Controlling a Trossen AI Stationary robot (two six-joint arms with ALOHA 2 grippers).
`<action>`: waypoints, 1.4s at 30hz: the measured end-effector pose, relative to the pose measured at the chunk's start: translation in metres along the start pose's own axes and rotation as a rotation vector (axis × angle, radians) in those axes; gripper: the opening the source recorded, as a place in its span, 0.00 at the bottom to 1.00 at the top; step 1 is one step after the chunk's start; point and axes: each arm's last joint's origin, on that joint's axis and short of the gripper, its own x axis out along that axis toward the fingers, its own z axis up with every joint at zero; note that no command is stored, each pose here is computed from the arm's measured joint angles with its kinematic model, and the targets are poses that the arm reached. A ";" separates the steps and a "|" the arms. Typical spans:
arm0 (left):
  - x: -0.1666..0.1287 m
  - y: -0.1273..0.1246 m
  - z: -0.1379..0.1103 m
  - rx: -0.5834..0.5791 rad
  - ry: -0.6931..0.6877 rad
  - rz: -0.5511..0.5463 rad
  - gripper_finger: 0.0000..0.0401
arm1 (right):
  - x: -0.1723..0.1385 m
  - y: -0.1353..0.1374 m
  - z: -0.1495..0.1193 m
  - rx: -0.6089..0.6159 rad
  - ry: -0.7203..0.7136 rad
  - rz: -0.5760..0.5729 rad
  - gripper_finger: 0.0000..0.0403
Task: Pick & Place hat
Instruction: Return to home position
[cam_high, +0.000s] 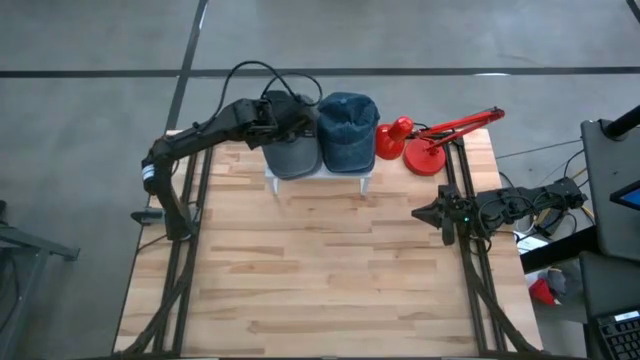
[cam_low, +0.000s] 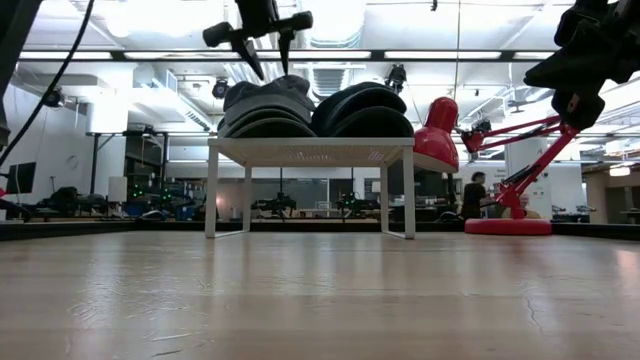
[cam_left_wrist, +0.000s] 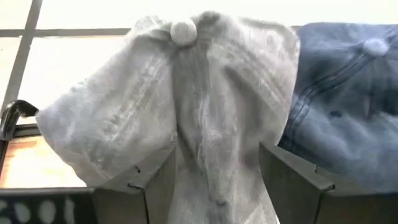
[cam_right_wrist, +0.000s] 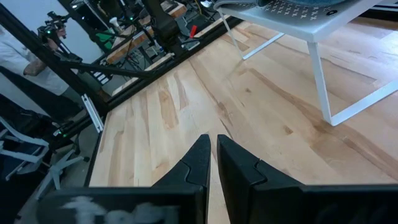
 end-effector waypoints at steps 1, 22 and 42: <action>-0.002 0.001 0.001 -0.005 -0.005 -0.007 0.56 | 0.000 0.000 0.000 0.000 0.000 0.000 0.07; -0.077 0.040 0.008 0.262 -0.080 -0.109 0.56 | 0.000 0.000 0.000 0.000 0.000 0.000 0.07; -0.091 0.082 -0.045 0.433 -0.046 -0.308 0.56 | 0.000 0.000 0.000 0.000 0.000 0.000 0.07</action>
